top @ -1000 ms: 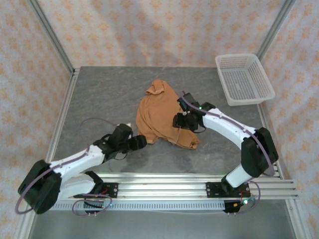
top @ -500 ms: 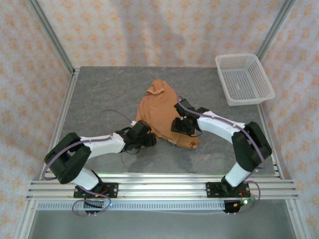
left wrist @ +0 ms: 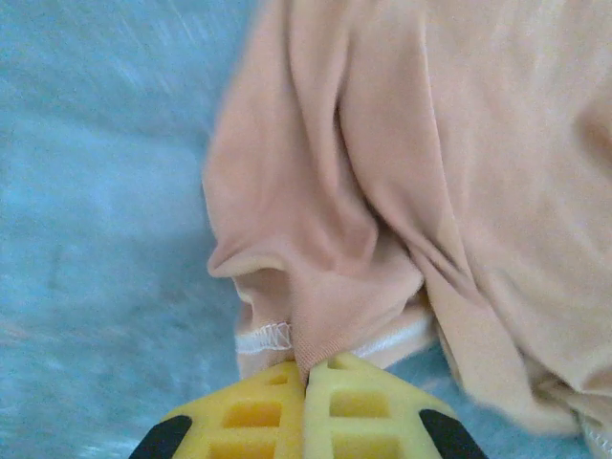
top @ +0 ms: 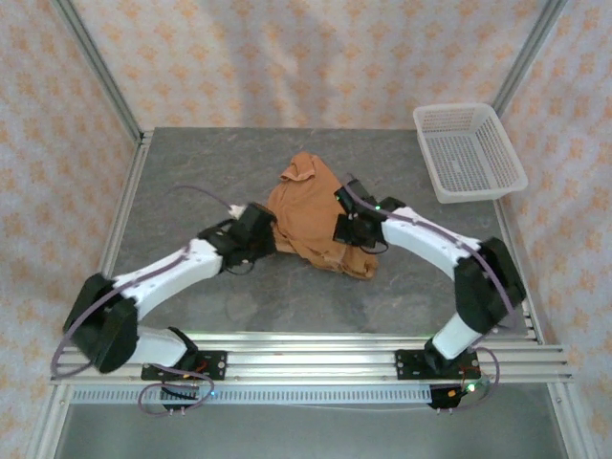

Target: Fold the inside-out t-shirt

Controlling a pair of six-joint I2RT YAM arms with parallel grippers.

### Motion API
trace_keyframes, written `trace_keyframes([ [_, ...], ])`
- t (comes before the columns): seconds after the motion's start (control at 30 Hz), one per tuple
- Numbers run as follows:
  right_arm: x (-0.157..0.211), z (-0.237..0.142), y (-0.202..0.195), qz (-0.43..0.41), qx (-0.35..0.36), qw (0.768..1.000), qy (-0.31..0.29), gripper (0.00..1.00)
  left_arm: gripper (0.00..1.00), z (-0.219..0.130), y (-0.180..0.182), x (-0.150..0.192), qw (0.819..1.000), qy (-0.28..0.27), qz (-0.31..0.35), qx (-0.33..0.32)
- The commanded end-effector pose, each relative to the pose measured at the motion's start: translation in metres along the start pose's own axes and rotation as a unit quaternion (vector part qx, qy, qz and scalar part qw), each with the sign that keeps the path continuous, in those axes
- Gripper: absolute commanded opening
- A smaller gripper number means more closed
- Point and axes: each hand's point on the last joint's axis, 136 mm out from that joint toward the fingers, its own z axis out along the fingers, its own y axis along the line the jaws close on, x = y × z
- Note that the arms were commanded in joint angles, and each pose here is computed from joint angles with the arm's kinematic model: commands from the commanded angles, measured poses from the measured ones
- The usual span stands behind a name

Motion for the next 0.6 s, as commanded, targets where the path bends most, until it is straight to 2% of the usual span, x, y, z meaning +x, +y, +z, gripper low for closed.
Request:
trace_keyframes([
  [0.0, -0.046, -0.091, -0.018, -0.020, 0.025, 0.994, -0.104, 0.00, 0.00, -0.064, 0.043, -0.048, 0.997, -0.061, 0.001, -0.045],
  [0.17, -0.077, -0.176, -0.038, 0.010, 0.012, 0.979, -0.204, 0.00, 0.00, -0.144, 0.058, -0.105, 0.987, -0.153, -0.009, -0.051],
  [0.33, -0.090, -0.247, -0.036, 0.036, -0.036, 0.959, -0.280, 0.00, 0.00, -0.212, 0.051, -0.144, 0.976, -0.210, 0.015, -0.056],
  [0.47, -0.099, -0.273, -0.034, 0.047, -0.036, 0.952, -0.300, 0.00, 0.00, -0.249, 0.046, -0.170, 0.964, -0.257, 0.028, -0.064],
  [0.57, -0.113, -0.264, -0.036, 0.046, -0.003, 0.954, -0.298, 0.00, 0.00, -0.246, 0.039, -0.185, 0.963, -0.260, 0.028, -0.066],
])
